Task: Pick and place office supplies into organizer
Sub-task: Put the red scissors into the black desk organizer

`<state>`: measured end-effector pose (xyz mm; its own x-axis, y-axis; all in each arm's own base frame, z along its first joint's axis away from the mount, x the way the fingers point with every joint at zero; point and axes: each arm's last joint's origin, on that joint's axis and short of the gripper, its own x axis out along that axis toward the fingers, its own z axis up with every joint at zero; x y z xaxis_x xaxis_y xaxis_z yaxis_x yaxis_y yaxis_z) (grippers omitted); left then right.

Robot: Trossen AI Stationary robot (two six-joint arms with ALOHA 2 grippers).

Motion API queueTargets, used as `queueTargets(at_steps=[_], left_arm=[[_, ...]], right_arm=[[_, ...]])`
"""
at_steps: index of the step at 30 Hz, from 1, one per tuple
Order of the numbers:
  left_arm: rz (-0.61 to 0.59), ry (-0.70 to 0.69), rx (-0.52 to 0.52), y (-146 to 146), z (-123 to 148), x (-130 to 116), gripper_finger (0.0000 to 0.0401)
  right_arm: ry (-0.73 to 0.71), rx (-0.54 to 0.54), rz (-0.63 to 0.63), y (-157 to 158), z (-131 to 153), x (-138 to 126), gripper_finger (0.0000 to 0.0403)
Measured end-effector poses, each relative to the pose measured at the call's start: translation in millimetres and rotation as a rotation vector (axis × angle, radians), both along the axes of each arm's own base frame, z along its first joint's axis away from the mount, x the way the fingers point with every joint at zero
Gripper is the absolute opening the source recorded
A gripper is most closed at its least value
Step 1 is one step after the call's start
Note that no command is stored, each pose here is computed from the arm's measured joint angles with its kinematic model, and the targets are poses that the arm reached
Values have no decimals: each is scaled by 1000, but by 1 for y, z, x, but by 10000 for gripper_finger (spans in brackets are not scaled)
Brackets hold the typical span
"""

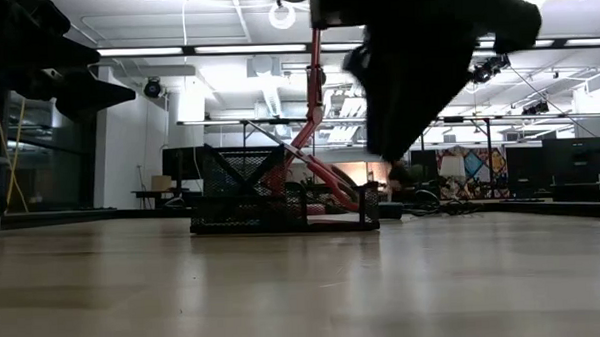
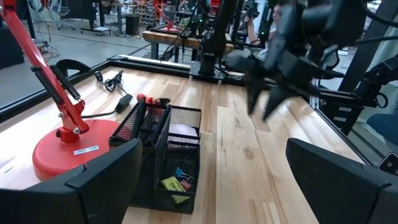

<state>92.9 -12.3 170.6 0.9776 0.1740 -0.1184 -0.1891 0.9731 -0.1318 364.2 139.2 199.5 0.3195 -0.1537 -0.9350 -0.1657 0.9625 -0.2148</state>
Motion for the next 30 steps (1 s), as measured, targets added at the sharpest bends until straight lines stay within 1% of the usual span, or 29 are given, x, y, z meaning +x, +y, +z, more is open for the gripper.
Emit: queueTargets(at_steps=[3,4,7,8,10,12,14,17,19,21,24,27,30], left_arm=[[0,0,0,0,0,0,381],[0,0,0,0,0,0,381],[0,0,0,0,0,0,381],[0,0,0,0,0,0,381],[0,0,0,0,0,0,381],[0,-1,0,0,0,0,381],[0,1,0,0,0,0,381],[0,0,0,0,0,0,381],[0,0,0,0,0,0,381],[0,1,0,0,0,0,381],[0,1,0,0,0,0,381],[0,2,1,0,0,0,381],[0,3,1,0,0,0,381]], right_arm=[[-162,70,69,12,-11,8,146],[-202,90,111,16,-12,10,146],[-356,110,194,25,-11,15,140],[-378,114,223,25,-11,13,137],[-435,111,233,21,-5,11,132],[-487,98,229,12,2,3,125],[-528,52,206,1,5,-8,117],[-521,-2,169,-16,7,-34,104],[-547,-2,149,-29,17,-53,97],[-595,6,116,-47,26,-66,96],[-588,-4,63,-76,24,-81,101],[-626,-31,27,-99,17,-86,116],[-671,-64,22,-121,9,-85,143]])
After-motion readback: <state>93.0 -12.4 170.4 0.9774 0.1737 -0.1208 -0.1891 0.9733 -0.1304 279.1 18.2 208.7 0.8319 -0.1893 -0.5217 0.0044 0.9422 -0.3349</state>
